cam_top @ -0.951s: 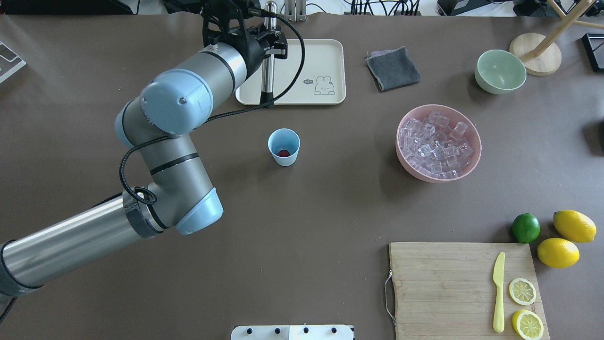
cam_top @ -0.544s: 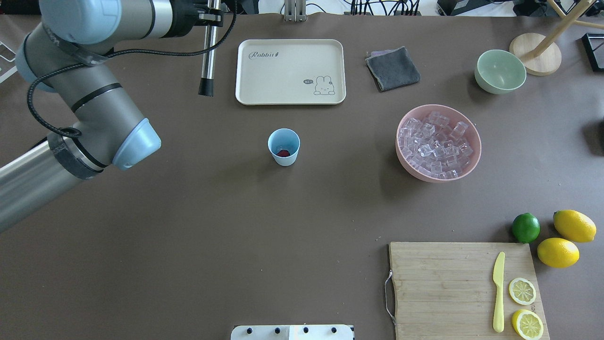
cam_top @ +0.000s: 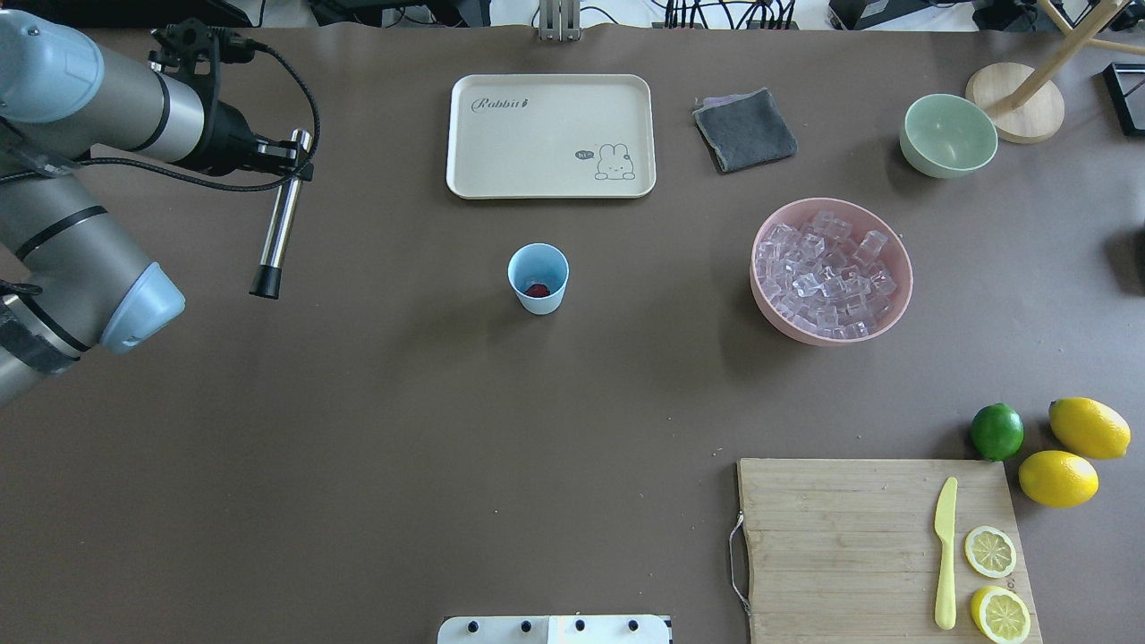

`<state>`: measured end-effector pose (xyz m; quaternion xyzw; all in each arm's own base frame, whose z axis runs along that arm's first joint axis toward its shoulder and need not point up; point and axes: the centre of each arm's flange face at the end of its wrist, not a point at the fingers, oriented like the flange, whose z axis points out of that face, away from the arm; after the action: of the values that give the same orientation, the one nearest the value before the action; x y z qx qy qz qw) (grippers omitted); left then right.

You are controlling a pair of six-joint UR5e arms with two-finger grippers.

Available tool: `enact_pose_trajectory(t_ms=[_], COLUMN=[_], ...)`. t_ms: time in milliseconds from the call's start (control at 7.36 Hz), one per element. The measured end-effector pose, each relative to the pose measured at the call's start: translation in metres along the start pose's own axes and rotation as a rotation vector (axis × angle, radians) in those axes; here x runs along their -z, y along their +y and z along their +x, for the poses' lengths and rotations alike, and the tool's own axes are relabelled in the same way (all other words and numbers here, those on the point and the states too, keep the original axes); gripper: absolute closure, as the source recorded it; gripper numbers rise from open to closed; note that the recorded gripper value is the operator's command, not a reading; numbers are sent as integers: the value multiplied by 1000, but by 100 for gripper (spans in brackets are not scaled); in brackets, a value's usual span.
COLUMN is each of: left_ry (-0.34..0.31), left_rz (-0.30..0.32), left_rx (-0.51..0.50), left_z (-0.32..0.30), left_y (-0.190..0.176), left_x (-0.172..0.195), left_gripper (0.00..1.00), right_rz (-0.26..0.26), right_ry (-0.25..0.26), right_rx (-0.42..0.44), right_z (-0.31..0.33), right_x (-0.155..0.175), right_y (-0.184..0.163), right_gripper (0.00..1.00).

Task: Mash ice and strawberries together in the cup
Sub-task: 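Lift the rod out of the cup and set it back on the table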

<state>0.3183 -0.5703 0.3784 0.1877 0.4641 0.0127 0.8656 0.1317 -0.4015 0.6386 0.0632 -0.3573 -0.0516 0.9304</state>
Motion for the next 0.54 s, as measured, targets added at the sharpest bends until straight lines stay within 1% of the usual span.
enact_pose_trajectory(t_ms=[136,272,408,544], left_ry=[-25,-54,-84,-115], left_rz=[-59,-99,-118,-121], left_rx=[15,-11,-51,-88], left_z=[-37,-78,-117,-154], left_y=[28,56,75,84], left_x=[-10,-15,-11,0], left_gripper=[72,72,72,72], right_rz=[0,0,1,1], right_ry=[2,4,5,6], right_rx=[-1,-1,0,0], right_z=[0,1,1,1], right_x=[0,0,1,1], right_y=[0,1,0,0], right_gripper=[0,0,0,0])
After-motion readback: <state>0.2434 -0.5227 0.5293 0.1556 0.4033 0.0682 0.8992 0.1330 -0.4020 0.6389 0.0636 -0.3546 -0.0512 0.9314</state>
